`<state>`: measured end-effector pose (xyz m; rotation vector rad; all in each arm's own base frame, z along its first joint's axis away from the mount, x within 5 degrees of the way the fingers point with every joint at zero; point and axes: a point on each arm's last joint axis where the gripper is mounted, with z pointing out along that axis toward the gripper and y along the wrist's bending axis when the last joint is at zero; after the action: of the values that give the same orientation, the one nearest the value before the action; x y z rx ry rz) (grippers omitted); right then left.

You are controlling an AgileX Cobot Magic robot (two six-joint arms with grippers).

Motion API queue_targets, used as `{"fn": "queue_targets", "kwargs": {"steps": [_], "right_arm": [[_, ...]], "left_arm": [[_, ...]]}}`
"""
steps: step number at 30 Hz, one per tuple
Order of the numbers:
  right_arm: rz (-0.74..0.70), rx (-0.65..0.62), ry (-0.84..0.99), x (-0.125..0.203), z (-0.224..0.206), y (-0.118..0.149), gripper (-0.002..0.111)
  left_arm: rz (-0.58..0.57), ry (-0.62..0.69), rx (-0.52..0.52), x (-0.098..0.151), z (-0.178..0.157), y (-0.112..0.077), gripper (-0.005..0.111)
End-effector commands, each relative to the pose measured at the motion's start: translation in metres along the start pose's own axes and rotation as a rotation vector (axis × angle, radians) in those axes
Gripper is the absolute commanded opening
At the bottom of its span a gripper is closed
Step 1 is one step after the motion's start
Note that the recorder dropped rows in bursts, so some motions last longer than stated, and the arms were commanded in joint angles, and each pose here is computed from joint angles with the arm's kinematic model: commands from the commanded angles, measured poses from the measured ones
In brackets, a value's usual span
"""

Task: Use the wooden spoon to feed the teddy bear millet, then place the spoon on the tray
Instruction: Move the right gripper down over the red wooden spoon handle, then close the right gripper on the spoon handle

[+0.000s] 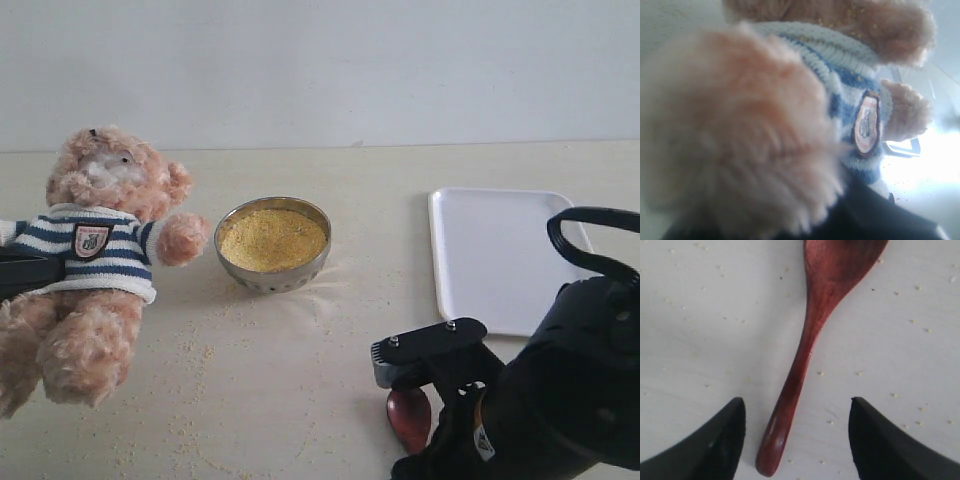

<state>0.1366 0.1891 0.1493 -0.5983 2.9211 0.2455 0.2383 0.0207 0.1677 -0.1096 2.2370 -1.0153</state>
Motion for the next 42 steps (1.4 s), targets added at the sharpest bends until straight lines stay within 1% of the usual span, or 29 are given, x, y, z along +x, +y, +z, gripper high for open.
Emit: {"fn": "queue_targets", "kwargs": {"steps": [1,5,9,15,29,31,35,42], "right_arm": [[0.011,0.019,0.033,0.004,0.000,-0.001,0.059],[-0.001,0.048,0.054,0.006,0.000,-0.004,0.059],[-0.013,0.053,0.025,0.002,0.002,-0.004,0.059],[-0.013,0.088,0.085,0.004,0.020,-0.005,0.059],[-0.017,0.111,0.111,0.006,0.020,-0.008,0.059],[-0.015,0.112,0.111,0.006,0.020,-0.008,0.056],[-0.015,0.112,0.111,0.006,0.020,-0.008,0.041],[-0.019,0.110,0.108,0.006,0.020,-0.007,0.041]], "left_arm": [[-0.006,-0.021,0.017,-0.002,-0.001,-0.002,0.005],[-0.006,-0.021,0.016,-0.002,-0.001,-0.001,0.005],[-0.006,-0.021,0.016,-0.002,-0.001,-0.001,0.005],[-0.006,-0.021,0.016,-0.002,-0.001,-0.001,0.005],[-0.006,-0.021,0.016,-0.002,-0.001,-0.001,0.005],[-0.006,-0.021,0.016,-0.002,-0.001,-0.001,0.005],[-0.006,-0.021,0.016,-0.002,-0.001,-0.001,0.005],[-0.006,-0.021,0.016,-0.002,-0.001,-0.001,0.005]]}}
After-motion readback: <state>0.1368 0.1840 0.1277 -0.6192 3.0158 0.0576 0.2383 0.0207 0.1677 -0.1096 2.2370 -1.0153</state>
